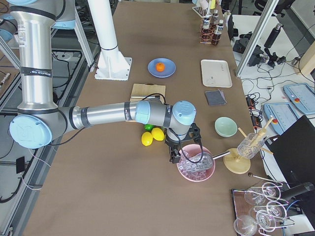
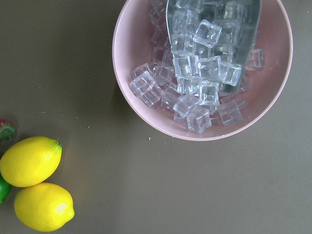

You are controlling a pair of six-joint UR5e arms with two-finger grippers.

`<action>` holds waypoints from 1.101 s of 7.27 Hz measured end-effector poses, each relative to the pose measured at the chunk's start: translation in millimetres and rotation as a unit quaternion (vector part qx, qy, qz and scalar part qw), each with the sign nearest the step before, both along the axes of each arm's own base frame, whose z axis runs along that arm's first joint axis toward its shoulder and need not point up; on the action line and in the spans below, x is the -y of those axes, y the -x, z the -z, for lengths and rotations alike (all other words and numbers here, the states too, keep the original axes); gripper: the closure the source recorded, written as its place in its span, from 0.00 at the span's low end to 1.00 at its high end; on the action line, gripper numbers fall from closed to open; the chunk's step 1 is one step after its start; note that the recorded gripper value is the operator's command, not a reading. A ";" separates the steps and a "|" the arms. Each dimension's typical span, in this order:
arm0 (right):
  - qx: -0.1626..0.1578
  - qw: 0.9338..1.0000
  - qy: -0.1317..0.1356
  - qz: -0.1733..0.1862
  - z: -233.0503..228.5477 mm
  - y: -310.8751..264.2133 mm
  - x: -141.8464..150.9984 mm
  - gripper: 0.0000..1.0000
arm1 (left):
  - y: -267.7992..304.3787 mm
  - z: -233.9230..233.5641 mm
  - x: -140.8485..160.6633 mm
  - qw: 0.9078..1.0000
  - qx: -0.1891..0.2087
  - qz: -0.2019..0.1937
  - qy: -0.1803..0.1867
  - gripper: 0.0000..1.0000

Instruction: Pick orange to plate

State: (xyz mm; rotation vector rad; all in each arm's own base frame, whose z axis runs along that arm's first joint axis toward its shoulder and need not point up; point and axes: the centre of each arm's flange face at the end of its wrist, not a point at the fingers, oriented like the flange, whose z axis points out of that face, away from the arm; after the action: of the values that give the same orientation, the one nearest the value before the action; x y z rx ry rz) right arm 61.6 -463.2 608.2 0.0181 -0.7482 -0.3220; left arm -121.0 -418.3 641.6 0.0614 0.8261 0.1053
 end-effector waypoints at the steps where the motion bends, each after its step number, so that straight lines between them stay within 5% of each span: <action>1: -0.001 1.000 0.000 -0.001 -1.9 -3.0 -2.0 0.00 | 0.6 2.0 2.6 1.000 0.001 0.000 -0.004 0.03; 8: -0.004 1.000 -0.001 -0.005 -2.6 -8.7 -3.2 0.00 | 1.9 9.5 8.7 1.000 0.006 0.001 -0.029 0.03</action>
State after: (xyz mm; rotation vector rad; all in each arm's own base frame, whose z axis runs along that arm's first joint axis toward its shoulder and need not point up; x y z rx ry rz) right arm 70.2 -460.0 610.8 0.0217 -0.7403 -0.3126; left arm -122.8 -427.0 632.1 0.1165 0.8116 0.1276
